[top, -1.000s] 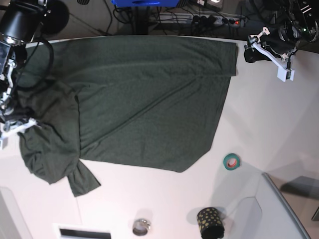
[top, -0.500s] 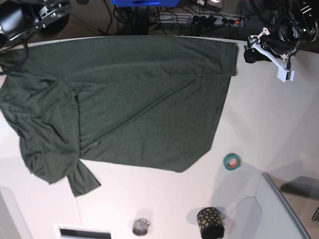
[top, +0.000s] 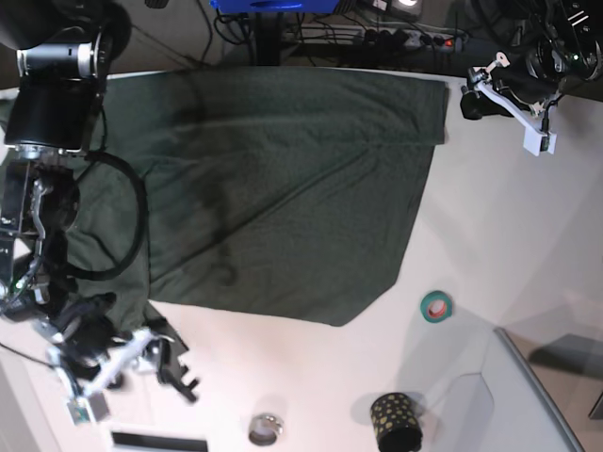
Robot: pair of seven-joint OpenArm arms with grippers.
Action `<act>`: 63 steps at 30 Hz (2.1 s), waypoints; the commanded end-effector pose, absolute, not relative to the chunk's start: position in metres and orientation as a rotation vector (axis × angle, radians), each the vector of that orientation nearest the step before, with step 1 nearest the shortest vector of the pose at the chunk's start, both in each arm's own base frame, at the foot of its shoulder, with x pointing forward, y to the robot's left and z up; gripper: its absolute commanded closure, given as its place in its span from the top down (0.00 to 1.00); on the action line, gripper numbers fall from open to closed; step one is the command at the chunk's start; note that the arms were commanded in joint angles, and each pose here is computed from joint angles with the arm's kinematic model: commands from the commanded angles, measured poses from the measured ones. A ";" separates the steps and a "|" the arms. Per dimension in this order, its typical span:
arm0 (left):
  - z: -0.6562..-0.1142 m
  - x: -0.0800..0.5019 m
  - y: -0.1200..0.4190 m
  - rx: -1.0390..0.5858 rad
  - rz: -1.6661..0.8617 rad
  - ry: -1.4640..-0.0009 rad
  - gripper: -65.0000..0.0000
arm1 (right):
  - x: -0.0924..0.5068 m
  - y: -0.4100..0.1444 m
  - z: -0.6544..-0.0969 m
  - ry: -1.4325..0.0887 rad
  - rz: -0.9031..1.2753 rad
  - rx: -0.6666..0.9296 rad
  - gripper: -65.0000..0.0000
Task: Layout the t-shirt on the table in an organized manner, then fold the t-shirt properly
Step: 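Reach the right gripper toward the shirt hem near the sleeve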
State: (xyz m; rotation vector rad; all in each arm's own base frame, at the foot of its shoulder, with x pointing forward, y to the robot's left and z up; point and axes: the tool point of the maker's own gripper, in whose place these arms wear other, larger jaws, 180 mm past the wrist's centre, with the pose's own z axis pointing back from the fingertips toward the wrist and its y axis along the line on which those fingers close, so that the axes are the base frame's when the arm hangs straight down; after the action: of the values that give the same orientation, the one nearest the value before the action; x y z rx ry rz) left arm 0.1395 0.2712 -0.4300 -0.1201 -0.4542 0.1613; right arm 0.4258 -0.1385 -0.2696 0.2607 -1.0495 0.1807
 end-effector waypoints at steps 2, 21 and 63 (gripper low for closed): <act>-0.423 0.141 0.280 -0.100 0.165 -0.478 0.61 | 0.425 -0.159 -0.267 -1.037 0.168 0.197 1.00; -0.419 0.142 0.289 -0.087 0.189 -0.496 0.61 | 0.405 -0.164 -0.324 -0.880 0.128 0.209 0.98; -0.420 0.135 0.288 -0.085 0.190 -0.483 0.61 | 0.495 -0.143 -0.439 -0.834 0.364 -0.238 0.01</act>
State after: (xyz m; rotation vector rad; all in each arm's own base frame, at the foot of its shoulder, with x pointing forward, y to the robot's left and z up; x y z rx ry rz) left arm 0.1312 0.2830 -0.4275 -0.0992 -0.4585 0.1972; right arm 0.4698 -0.1363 -0.4665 -0.2173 -0.7616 0.3729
